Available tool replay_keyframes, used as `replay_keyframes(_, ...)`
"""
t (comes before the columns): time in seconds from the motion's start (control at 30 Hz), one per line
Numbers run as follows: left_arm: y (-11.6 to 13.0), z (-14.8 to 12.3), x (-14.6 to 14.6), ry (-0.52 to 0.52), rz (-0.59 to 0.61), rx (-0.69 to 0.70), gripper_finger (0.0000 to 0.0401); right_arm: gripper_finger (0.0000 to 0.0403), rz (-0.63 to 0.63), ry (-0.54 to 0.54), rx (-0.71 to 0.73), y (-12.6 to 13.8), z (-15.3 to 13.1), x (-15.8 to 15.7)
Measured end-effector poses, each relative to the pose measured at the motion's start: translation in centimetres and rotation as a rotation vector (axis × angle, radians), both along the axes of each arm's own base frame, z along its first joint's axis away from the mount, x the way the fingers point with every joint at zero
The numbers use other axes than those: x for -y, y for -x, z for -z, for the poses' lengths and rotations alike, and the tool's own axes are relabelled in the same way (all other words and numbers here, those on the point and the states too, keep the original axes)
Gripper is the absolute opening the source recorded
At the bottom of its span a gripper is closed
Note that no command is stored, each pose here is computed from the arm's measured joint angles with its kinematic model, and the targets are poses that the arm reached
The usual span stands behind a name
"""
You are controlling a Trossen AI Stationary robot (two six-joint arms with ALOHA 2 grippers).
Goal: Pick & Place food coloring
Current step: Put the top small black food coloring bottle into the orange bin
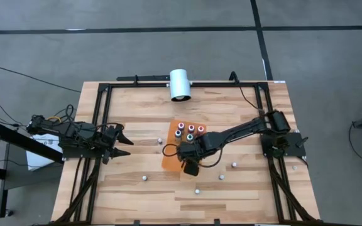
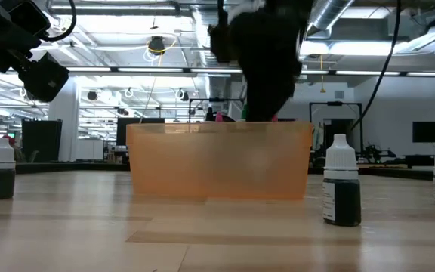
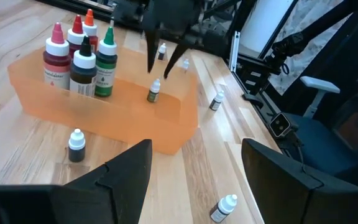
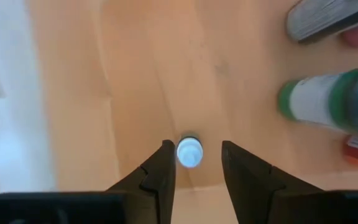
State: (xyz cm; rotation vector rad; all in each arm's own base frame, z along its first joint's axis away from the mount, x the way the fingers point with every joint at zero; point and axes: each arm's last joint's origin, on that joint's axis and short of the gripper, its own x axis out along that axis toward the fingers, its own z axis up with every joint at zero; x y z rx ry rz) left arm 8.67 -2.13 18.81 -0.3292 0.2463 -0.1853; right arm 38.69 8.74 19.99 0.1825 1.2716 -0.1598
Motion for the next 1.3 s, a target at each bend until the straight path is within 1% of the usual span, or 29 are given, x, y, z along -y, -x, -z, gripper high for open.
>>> replay_keyframes(0.23,0.0,0.0,0.0,0.0,-0.001,0.0,0.024,0.0116,0.016,0.031,0.118,2.0,-5.1,0.4)
replay_keyframes(0.3,0.0,0.0,0.0,0.0,-0.001,0.0,0.024,0.0116,0.021,0.054,0.125,2.9,-6.2,0.5)
replay_keyframes(0.37,0.0,0.0,0.0,0.001,-0.002,0.004,0.024,0.0116,0.055,0.093,0.128,3.7,-6.8,0.4)
replay_keyframes(0.47,0.0,-0.3,0.0,0.025,-0.007,0.021,0.024,0.0116,0.124,0.184,0.121,5.4,-6.6,0.2)
replay_keyframes(0.53,-0.1,-0.4,-0.1,0.037,-0.038,0.031,0.024,0.0116,0.163,0.201,0.135,6.5,-6.3,-0.2)
replay_keyframes(0.7,-0.2,-0.3,-0.4,0.031,-0.143,0.029,0.024,0.0116,0.178,0.142,0.213,8.9,-4.9,-1.7)
replay_keyframes(0.87,-0.5,-0.1,-0.3,0.054,-0.165,-0.006,0.024,0.0116,0.155,0.082,0.293,10.9,-4.3,-2.5)
replay_keyframes(1.03,-0.9,0.3,-0.2,0.087,-0.177,-0.059,0.024,0.0116,0.153,0.075,0.324,13.0,-5.1,-1.2)
replay_keyframes(1.13,-1.0,0.4,-0.2,0.12,-0.18,-0.084,0.024,0.0116,0.143,0.075,0.372,14.4,-5.8,0.0)
replay_keyframes(1.23,-1.3,0.3,-0.1,0.137,-0.182,-0.074,0.024,0.0116,0.138,0.058,0.468,15.9,-6.5,1.2)
replay_keyframes(1.3,-1.5,-0.1,0.0,0.143,-0.178,-0.038,0.024,0.0116,0.144,0.038,0.544,17.0,-6.5,2.0)
